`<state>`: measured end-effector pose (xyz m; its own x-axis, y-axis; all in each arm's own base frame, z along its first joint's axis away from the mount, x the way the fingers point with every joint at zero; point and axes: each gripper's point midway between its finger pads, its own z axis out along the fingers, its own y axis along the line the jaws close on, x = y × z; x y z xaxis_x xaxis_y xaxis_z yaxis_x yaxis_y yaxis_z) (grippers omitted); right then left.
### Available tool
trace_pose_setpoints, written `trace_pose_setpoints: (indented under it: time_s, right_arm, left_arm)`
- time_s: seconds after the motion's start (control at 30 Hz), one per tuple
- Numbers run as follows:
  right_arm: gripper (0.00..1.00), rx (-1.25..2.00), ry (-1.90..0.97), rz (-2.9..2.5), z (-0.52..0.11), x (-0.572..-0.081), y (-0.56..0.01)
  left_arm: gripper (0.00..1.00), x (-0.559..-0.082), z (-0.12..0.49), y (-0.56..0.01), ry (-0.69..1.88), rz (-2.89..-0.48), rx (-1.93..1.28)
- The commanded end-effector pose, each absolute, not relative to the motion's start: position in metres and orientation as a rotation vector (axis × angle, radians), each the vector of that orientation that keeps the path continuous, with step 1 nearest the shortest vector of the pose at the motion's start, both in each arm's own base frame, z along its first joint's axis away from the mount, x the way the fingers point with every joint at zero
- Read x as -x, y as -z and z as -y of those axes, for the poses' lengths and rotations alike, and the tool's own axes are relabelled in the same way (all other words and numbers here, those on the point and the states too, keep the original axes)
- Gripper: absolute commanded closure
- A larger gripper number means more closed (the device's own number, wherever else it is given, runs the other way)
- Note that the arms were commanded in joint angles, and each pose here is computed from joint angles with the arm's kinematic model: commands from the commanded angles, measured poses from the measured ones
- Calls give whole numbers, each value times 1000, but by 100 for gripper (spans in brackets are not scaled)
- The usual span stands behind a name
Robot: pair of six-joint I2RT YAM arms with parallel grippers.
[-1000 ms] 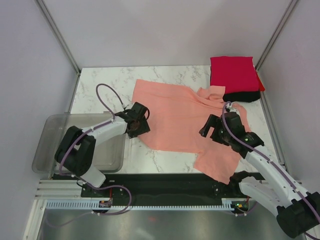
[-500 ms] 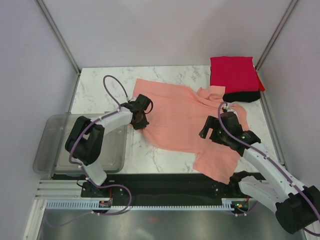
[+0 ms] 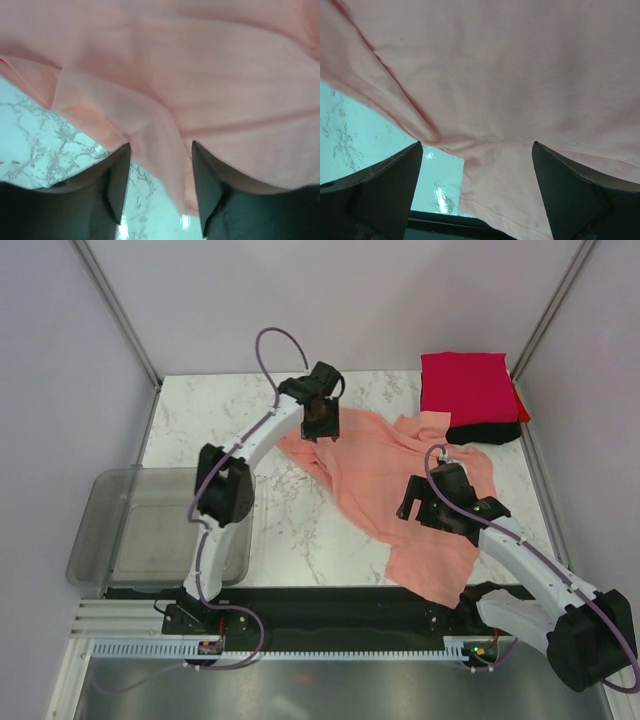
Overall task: Fold and stack the t-shirts
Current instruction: Flatten the tshirt out
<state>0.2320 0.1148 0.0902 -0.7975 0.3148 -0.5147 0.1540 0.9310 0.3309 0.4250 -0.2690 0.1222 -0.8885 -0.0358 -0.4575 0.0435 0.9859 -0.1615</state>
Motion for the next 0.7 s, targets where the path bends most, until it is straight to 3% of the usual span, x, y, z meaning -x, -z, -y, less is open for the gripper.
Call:
trace_pose_setpoints:
  time_s: [0.0, 0.1, 0.17, 0.37, 0.67]
  right_arm:
    - [2, -300, -383, -2481, -119, -238, -91]
    - [2, -293, -378, -2475, -118, -237, -93]
    - [2, -300, -373, -2466, -116, -237, -94]
    - [2, -306, -400, -2471, -120, -237, -94]
    - [2, -310, -412, -2472, -122, -237, -93]
  left_arm:
    - [38, -403, 294, -76, 83, -2857, -369]
    - [32, -396, 292, -65, -40, -2870, -373]
    - [32, -403, 297, -69, 13, -2807, -298]
    - [37, -407, 261, -106, 119, -2659, -85]
    - [46, -405, 233, -88, 205, -2684, 81]
